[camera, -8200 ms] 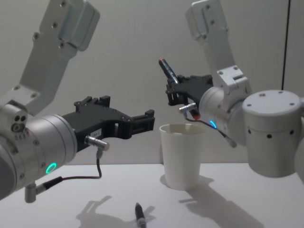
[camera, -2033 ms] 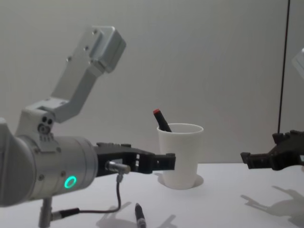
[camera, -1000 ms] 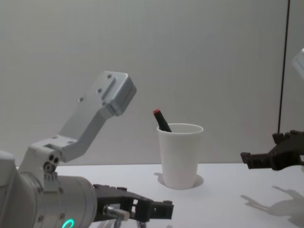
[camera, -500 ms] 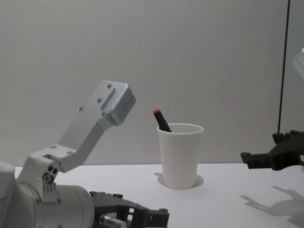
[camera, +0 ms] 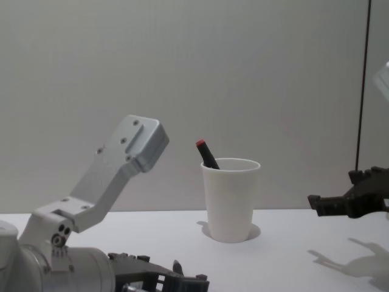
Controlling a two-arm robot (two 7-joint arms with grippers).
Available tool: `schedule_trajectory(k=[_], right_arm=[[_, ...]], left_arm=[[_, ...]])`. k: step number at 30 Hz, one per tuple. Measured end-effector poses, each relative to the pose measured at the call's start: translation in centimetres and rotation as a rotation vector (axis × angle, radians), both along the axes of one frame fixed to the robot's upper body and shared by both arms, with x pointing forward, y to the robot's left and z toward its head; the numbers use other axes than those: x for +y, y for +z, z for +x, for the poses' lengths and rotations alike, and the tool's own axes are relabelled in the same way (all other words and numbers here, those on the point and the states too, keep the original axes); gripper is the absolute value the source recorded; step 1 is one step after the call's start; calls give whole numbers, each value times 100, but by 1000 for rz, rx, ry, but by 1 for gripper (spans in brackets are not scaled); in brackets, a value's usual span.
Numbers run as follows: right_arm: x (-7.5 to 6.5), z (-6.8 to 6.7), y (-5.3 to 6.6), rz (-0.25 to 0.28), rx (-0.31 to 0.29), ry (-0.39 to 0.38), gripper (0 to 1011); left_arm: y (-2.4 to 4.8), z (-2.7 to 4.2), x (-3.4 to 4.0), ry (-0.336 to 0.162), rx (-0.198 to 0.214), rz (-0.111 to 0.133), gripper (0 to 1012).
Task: Place the pen into the pen holder.
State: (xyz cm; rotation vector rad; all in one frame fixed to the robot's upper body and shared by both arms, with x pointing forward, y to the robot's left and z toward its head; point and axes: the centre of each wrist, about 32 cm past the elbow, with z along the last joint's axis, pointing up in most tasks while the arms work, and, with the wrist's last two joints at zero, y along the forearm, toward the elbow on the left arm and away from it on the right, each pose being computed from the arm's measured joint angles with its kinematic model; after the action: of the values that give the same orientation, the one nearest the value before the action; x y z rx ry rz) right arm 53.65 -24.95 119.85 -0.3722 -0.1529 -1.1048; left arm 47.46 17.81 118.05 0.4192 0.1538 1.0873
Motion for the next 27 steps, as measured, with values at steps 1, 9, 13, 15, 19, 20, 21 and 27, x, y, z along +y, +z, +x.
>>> schedule_trajectory(k=[1, 9, 13, 15, 19, 20, 21, 27], right_arm=[[0, 0, 0, 0, 0, 0, 1001], [0, 0, 0, 0, 0, 0, 1001], [0, 0, 0, 0, 0, 0, 1001], [0, 0, 0, 0, 0, 0, 1001], [0, 0, 0, 0, 0, 0, 1001], [0, 0, 0, 0, 0, 0, 1001], [0, 0, 0, 0, 0, 0, 1001], [0, 0, 0, 0, 0, 0, 1001]], left_arm=[[-5, 1, 1, 1, 1, 0, 1001], [-28, 8, 7, 1, 5, -4, 1001], [-42, 12, 11, 0, 6, -6, 1001], [-45, 13, 11, 0, 6, -6, 1001], [-43, 13, 12, -1, 6, -6, 1001], [-43, 13, 12, -1, 6, -6, 1001], [-42, 13, 11, 0, 6, -6, 1001], [-39, 12, 11, -1, 5, -5, 1001]])
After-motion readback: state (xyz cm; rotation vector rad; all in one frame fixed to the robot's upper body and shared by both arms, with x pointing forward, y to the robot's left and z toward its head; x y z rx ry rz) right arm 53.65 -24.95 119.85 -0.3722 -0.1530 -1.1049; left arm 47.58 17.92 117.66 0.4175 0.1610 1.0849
